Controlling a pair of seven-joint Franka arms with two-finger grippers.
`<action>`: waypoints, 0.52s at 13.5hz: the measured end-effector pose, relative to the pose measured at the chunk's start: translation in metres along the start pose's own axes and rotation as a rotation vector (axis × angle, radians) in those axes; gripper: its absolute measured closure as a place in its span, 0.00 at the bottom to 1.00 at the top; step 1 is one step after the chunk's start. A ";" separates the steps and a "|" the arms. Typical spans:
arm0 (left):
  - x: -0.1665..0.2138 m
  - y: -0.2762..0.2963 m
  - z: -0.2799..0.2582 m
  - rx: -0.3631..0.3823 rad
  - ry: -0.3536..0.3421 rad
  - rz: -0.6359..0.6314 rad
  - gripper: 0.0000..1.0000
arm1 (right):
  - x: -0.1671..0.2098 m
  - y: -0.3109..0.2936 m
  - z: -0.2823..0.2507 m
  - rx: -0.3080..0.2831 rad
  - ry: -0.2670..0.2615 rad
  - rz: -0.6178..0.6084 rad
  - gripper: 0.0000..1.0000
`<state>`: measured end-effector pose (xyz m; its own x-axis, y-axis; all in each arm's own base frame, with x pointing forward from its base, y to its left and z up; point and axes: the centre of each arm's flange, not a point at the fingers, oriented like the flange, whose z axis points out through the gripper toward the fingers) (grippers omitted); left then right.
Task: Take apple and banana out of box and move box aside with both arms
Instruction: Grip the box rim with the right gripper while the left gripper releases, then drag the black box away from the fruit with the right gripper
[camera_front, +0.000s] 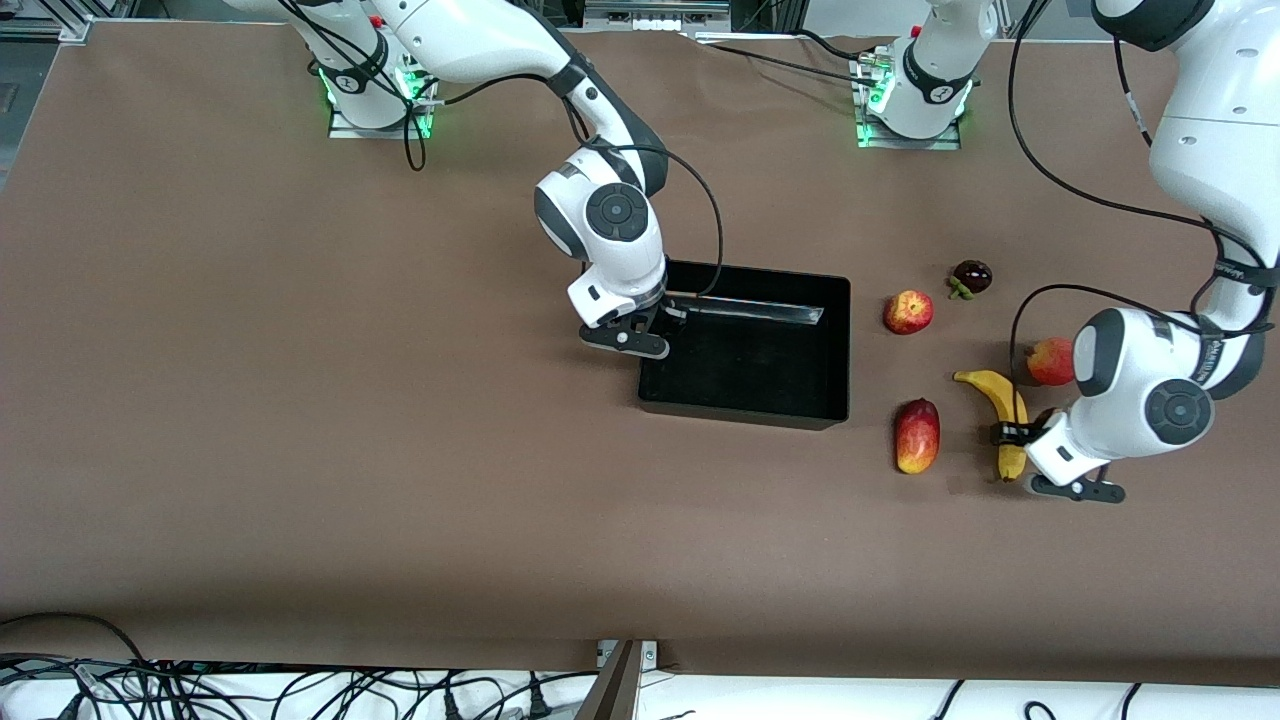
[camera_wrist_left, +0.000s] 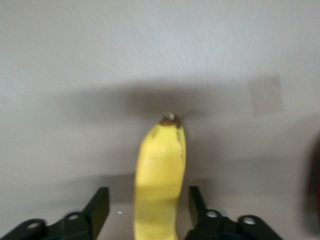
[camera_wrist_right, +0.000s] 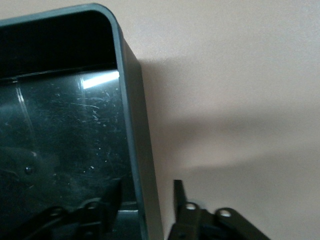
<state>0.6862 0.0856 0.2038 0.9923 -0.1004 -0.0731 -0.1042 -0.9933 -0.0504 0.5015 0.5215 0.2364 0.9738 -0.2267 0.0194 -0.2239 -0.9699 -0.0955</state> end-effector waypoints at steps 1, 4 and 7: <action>0.003 -0.003 -0.022 0.013 0.021 -0.004 0.10 | 0.002 0.001 -0.001 0.000 0.004 0.002 0.70; 0.002 -0.003 -0.124 0.070 0.035 -0.010 0.00 | 0.010 0.001 -0.007 0.006 0.016 -0.005 0.95; -0.016 0.023 -0.227 0.101 -0.019 0.001 0.00 | 0.038 0.019 -0.025 -0.035 0.002 -0.025 0.95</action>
<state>0.6830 0.0509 0.4300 0.9908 -0.0995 -0.0922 -0.1126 -0.9822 -0.1505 0.5332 0.4927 0.2602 0.9791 -0.2021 0.0231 -0.2004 -0.9779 -0.0601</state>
